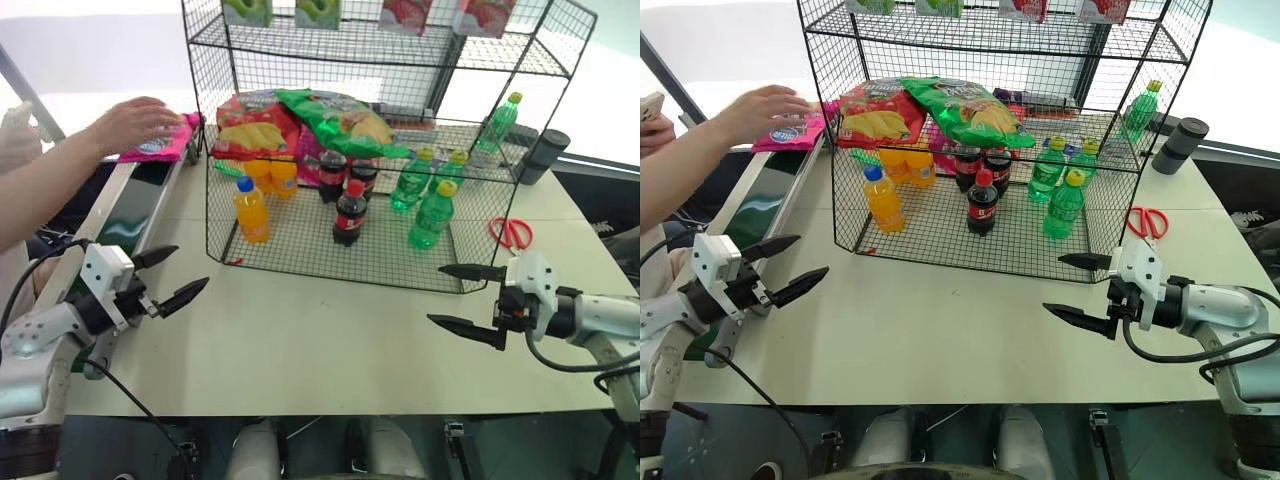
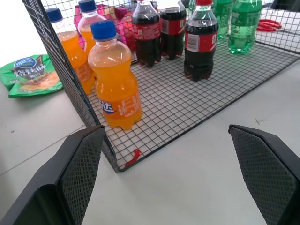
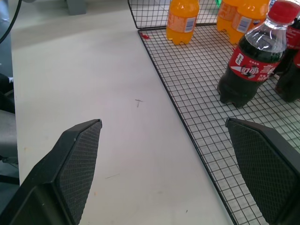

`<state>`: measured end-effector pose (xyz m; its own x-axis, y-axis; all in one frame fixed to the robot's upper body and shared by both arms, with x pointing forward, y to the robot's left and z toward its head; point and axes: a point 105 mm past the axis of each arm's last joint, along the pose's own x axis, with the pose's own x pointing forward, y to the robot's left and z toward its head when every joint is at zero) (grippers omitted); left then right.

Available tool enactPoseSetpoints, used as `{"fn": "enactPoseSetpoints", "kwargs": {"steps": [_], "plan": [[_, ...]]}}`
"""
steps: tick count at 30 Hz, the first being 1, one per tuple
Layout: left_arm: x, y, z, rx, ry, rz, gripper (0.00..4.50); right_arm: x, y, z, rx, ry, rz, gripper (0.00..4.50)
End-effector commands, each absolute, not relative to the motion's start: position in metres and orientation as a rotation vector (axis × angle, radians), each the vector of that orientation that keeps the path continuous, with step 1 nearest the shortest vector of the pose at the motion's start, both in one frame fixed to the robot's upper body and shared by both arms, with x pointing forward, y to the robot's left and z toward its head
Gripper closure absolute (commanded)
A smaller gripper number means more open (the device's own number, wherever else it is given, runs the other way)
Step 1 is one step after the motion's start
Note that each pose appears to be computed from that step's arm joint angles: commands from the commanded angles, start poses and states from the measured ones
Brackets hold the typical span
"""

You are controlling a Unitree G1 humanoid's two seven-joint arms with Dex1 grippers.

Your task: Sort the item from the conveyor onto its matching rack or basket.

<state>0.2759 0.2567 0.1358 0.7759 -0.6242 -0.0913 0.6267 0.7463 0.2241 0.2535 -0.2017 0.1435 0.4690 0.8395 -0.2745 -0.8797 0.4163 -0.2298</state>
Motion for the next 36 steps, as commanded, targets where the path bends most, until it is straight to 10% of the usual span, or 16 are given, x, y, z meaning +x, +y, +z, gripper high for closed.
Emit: {"fn": "enactPoseSetpoints", "kwargs": {"steps": [1, 17, 36], "plan": [[0.272, 0.262, 0.153, 0.309, -0.040, -0.666, 0.00, 0.256, -0.195, 0.152, -0.350, 0.078, 1.101, 0.09], [0.241, 0.317, 0.170, 0.783, -0.121, -0.390, 0.00, 0.274, -0.102, 0.163, -0.089, -0.066, 1.304, 0.09], [0.196, 0.377, 0.154, 1.089, 0.006, -0.098, 0.00, 0.277, -0.085, 0.168, -0.071, -0.121, 1.472, 0.09]]}}
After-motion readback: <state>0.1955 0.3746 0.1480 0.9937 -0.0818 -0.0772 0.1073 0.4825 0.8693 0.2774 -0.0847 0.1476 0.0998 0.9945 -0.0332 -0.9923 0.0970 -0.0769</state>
